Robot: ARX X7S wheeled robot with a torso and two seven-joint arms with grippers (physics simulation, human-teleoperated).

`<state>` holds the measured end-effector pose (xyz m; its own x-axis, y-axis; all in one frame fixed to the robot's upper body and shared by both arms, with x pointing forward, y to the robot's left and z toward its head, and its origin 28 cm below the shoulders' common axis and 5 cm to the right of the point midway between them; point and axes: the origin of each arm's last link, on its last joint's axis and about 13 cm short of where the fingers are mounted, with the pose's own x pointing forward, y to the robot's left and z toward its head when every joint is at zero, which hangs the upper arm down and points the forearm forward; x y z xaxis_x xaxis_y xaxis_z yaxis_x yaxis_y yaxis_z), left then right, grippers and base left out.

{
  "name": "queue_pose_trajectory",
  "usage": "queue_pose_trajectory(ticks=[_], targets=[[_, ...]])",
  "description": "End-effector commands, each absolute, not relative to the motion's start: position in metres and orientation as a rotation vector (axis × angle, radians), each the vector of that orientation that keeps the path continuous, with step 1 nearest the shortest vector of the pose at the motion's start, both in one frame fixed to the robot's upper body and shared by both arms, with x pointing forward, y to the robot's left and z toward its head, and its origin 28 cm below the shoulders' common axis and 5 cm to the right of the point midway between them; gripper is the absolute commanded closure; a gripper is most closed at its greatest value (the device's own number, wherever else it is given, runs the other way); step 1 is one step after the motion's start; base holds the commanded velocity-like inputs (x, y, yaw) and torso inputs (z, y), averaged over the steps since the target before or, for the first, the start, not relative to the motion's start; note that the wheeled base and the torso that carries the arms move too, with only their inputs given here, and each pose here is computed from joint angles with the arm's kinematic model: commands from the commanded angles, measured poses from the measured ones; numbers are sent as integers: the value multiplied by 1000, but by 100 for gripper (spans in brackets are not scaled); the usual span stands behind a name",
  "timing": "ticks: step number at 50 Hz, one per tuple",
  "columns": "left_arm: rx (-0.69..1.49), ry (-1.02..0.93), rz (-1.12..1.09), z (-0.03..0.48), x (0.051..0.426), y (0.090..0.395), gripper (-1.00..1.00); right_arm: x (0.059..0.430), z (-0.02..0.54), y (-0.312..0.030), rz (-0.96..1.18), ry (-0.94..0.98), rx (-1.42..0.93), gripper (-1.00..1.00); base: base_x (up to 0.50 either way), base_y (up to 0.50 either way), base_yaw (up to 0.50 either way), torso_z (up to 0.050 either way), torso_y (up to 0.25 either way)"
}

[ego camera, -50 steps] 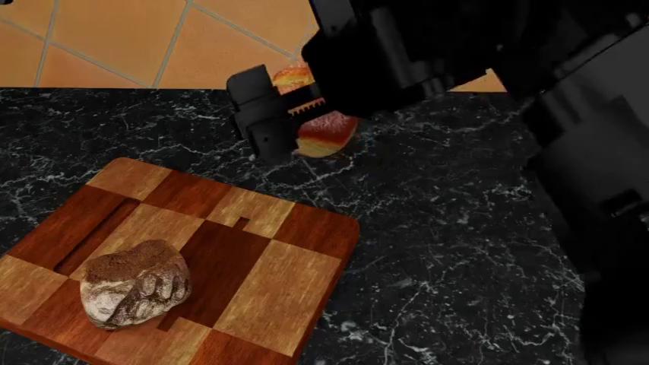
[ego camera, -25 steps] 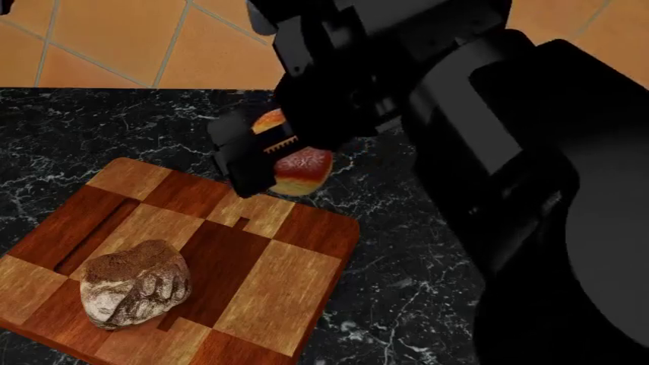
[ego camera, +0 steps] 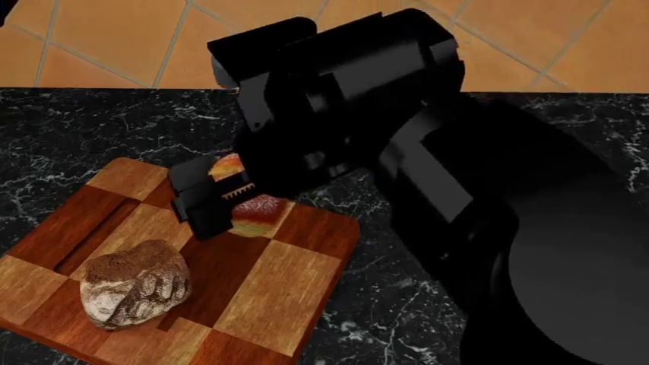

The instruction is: Place all breads on the cutting board.

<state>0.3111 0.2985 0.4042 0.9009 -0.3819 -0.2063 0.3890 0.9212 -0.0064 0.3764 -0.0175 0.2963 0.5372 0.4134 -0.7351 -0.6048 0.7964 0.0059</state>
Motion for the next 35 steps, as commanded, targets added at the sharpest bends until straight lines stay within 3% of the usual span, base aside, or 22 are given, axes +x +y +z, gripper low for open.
queue_pose_trajectory(ticks=[1,15,16,35], targets=[[35,208,-392,403,311,301,-100,375,281,-11,646,814,-286,100,0,0,0,0,0],[33,224,-393,391,315,299,-100,373,272,-8,655,820,-304,100,0,0,0,0,0],[27,220,-393,392,315,299,-100,374,272,-8,659,819,-297,-100,0,0,0,0,0],[34,204,-395,401,312,296,-100,374,299,-6,693,741,-267,-100,0,0,0,0,0]])
